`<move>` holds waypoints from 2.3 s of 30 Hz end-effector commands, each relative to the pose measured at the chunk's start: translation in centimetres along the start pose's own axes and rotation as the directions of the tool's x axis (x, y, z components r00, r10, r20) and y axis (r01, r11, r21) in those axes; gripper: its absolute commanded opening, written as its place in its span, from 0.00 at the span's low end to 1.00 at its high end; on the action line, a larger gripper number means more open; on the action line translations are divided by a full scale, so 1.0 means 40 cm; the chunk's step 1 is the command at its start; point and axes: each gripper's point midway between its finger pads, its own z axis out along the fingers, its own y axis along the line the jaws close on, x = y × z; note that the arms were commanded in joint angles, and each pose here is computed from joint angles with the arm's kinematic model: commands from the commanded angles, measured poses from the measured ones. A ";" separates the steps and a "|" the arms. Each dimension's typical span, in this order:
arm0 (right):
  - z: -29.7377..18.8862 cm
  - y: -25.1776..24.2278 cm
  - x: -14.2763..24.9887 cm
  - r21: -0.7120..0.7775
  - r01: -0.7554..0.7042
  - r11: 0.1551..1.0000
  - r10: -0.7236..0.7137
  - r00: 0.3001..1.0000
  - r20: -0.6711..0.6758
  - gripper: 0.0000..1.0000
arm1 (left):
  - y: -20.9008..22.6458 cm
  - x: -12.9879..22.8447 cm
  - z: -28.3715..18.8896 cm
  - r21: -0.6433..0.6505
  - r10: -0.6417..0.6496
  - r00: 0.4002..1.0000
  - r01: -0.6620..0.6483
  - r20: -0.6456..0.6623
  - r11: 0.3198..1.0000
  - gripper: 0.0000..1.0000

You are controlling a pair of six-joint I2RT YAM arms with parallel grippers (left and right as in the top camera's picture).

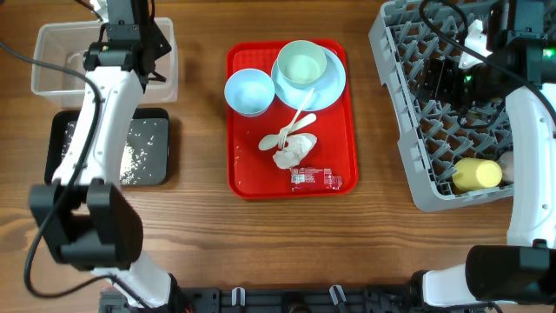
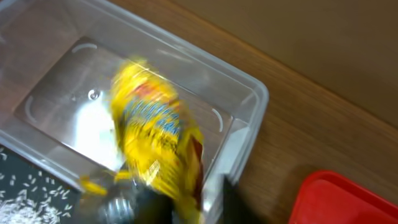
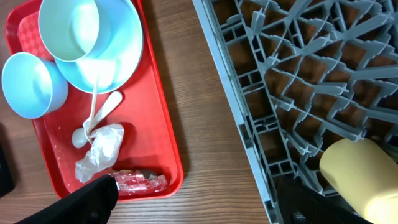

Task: Sort waste into correct bins and load items into the dishwasher rack
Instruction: 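Carry the yellow wrapper with the left gripper and drop it in the clear bin, then reach the left gripper to the white tissue on the red tray and grasp it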

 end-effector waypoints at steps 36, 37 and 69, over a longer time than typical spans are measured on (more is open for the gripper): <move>0.023 -0.016 0.004 0.030 0.043 0.999 -0.042 0.999 -0.027 0.87 | -0.365 0.842 -0.323 0.654 0.909 0.323 -0.633 -0.263 0.414 1.00; 0.023 -0.016 0.004 0.030 0.043 0.999 -0.042 0.999 -0.027 0.87 | -0.364 0.853 -0.318 0.655 0.911 0.312 -0.634 -0.269 0.411 1.00; 0.023 -0.019 0.002 0.038 0.043 0.998 -0.043 0.999 -0.024 0.87 | -0.392 0.447 -0.405 0.432 0.761 0.638 -0.658 -0.114 0.617 0.04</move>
